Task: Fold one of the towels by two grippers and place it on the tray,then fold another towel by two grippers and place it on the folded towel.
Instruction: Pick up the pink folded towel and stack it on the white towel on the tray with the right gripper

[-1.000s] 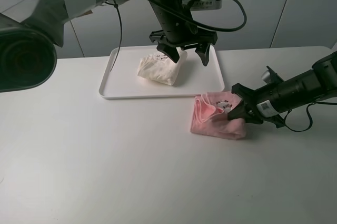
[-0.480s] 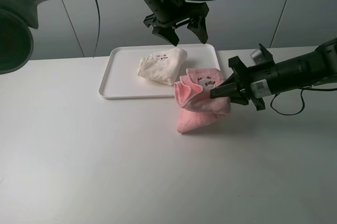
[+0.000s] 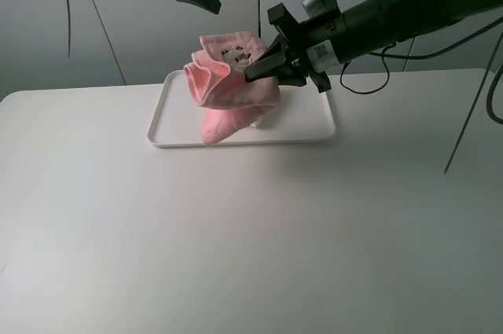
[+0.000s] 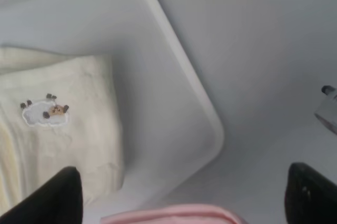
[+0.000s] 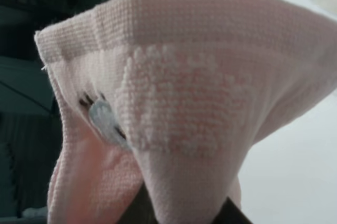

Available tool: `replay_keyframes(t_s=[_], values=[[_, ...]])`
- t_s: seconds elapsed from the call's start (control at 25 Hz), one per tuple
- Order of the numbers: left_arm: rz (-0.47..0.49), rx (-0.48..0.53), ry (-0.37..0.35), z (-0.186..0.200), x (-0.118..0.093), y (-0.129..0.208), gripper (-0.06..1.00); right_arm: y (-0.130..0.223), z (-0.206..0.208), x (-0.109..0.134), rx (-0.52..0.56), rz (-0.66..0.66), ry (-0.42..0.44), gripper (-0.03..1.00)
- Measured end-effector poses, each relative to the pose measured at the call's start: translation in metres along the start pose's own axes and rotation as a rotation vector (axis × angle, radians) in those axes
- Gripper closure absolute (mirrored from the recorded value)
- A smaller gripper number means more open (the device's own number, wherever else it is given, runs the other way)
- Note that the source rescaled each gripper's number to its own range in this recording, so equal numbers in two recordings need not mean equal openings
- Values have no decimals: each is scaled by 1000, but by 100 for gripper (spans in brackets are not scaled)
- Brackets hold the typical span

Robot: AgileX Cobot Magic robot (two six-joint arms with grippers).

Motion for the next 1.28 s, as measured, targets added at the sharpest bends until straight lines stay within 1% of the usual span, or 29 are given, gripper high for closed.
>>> replay_keyframes(t_s=[0.08, 0.28, 0.44, 0.6, 0.72, 0.8, 0.84, 0.96, 1.12, 1.2, 1.28], values=[[10, -9, -3, 5, 6, -3, -4, -11, -6, 0, 13, -15, -31, 86], [2, -14, -2, 8, 8, -5, -4, -25, -32, -26, 52, -64, -52, 86], [-1, -14, 1, 8, 8, -5, -4, -31, -55, -25, 83, -45, -91, 86], [0, -16, 0, 9, 9, -6, -4, -48, -66, -25, 54, -36, -113, 86], [0, -17, -1, 10, 11, -6, -4, -63, -70, -27, 9, -39, -132, 86], [-1, -16, 3, 10, 10, -6, -4, -77, -71, -23, -46, -40, -160, 86], [0, -17, 4, 10, 10, -6, -4, -85, -70, -23, -76, -40, -157, 86], [8, -36, 16, 10, 8, -10, -4, -102, -68, -29, -150, -17, -109, 86], [10, -54, 25, 12, 6, -14, -4, -114, -68, -44, -214, -6, -37, 86], [10, -40, 26, 12, 6, -11, -4, -122, -66, -50, -259, -20, -11, 86], [9, -26, 25, 12, 6, -8, -4, -131, -64, -51, -305, -31, -4, 86]])
Point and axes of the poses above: a point on each arm's last joint axis where the gripper is mounted, z pointing back along that axis away from the gripper, x along the wrist's bending axis when the last joint is at zero, y = z × x, the point moved 10 cm from there along -z, pointing out along that axis toward the gripper, and after that the axes turned 11 degrees about z, right-handed, at the moved point
